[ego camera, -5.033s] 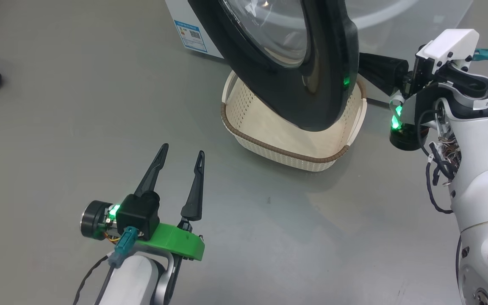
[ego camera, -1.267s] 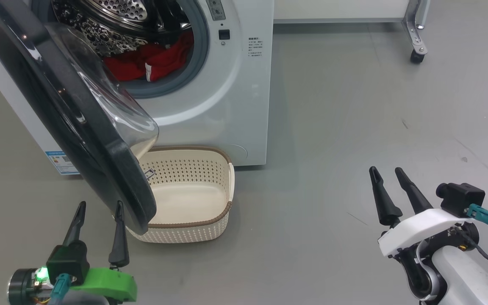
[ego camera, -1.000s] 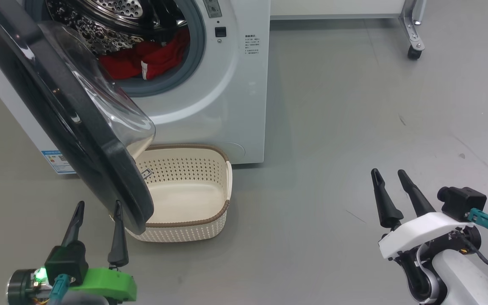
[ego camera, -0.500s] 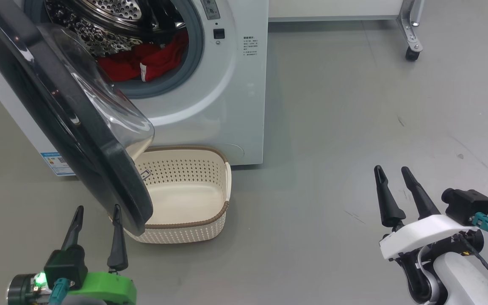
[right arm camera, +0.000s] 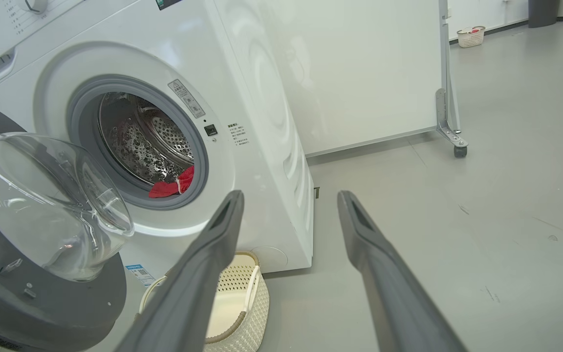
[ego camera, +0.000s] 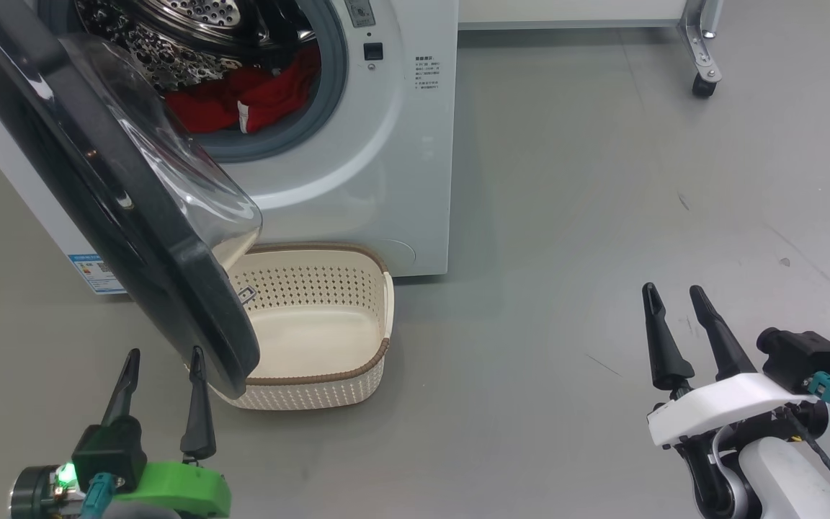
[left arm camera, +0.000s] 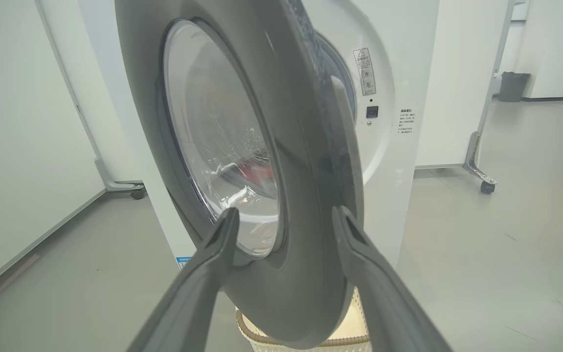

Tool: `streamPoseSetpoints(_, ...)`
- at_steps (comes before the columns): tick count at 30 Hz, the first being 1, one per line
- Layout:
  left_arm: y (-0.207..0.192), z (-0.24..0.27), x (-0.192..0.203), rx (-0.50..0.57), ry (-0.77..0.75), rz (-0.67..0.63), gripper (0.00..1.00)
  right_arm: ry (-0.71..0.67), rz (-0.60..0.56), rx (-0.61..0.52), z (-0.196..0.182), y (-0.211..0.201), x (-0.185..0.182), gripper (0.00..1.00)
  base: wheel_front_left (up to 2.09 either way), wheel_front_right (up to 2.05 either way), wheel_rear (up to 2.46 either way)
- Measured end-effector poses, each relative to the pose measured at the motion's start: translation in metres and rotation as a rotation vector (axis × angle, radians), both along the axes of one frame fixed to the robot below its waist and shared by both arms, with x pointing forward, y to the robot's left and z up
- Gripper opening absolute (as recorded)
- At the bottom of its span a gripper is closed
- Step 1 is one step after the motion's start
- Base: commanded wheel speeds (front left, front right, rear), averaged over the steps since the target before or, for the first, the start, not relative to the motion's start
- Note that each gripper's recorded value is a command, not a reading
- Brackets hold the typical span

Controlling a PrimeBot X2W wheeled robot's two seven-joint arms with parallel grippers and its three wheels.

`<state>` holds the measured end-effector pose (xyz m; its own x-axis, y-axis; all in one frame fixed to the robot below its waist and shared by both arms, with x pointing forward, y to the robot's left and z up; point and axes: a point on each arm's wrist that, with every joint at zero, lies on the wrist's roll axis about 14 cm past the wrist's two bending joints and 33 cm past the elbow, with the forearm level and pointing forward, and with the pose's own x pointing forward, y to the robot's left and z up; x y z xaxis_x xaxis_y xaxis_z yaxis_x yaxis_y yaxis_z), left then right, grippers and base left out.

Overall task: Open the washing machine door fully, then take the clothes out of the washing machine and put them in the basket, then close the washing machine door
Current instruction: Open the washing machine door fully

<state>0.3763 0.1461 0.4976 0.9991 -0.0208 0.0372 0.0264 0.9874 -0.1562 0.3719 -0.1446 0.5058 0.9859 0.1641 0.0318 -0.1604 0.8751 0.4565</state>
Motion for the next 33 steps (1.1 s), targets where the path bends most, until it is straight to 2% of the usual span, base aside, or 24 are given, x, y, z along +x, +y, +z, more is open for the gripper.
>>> streamPoseSetpoints(31,-0.0044,-0.0027,0.0004,0.001,0.005,-0.018,1.0,-0.003,-0.025,0.007,-0.0044,-0.0034,-0.0032,1.0,0.0,0.0,0.0)
streamPoseSetpoints(32,-0.0044,-0.0029,0.0003,0.001,0.005,-0.018,0.97,-0.004,-0.026,0.006,-0.0042,-0.0036,-0.003,1.0,0.0,0.0,0.0)
streamPoseSetpoints(33,-0.0046,-0.0036,0.0002,0.001,0.007,-0.019,0.49,-0.005,-0.027,0.004,-0.0041,-0.0036,-0.0028,1.0,0.0,0.0,0.0)
